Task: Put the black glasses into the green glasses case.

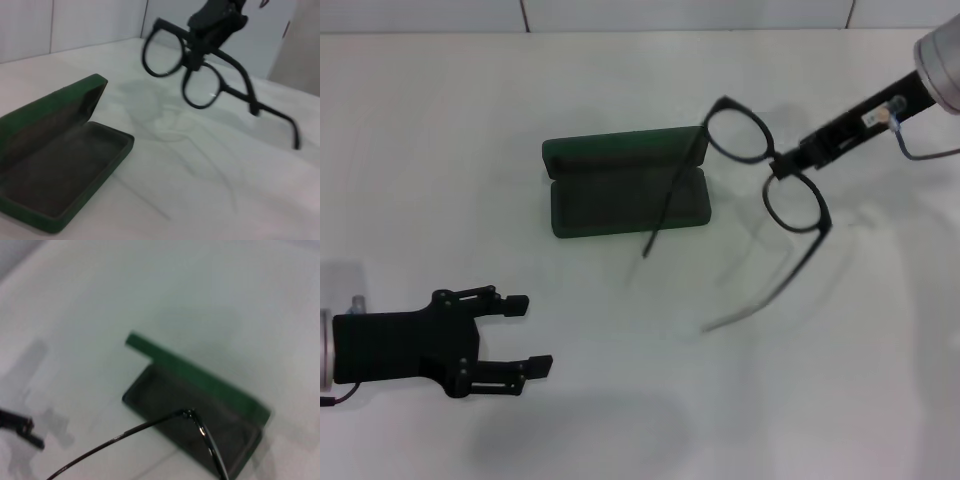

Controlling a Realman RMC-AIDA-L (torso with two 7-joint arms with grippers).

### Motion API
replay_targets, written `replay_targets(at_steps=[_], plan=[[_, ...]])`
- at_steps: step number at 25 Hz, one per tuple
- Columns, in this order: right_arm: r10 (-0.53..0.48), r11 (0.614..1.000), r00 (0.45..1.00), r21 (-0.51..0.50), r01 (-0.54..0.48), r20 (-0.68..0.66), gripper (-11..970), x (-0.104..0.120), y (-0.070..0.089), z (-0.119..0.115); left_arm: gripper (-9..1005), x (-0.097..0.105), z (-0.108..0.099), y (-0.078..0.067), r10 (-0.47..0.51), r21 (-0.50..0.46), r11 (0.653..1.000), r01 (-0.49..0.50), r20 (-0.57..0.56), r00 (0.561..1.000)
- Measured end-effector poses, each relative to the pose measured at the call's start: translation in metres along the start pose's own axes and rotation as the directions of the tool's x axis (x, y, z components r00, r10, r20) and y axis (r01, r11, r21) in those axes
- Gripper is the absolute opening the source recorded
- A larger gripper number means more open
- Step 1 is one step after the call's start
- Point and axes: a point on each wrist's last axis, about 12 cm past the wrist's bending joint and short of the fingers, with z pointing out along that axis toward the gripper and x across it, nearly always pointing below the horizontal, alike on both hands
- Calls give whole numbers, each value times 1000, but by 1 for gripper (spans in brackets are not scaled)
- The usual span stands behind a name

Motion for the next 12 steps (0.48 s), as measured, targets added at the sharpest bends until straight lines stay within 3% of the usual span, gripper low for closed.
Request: replay_targets(at_steps=[5, 12], plan=[[-23, 999, 971, -25, 30, 240, 39, 2, -10, -17, 861, -1, 3, 1, -14, 8, 1000, 14, 11, 1000], [-14, 997, 838, -62, 56, 546, 39, 14, -33, -31, 854, -10, 26, 1, -51, 69, 997, 46, 66, 997]])
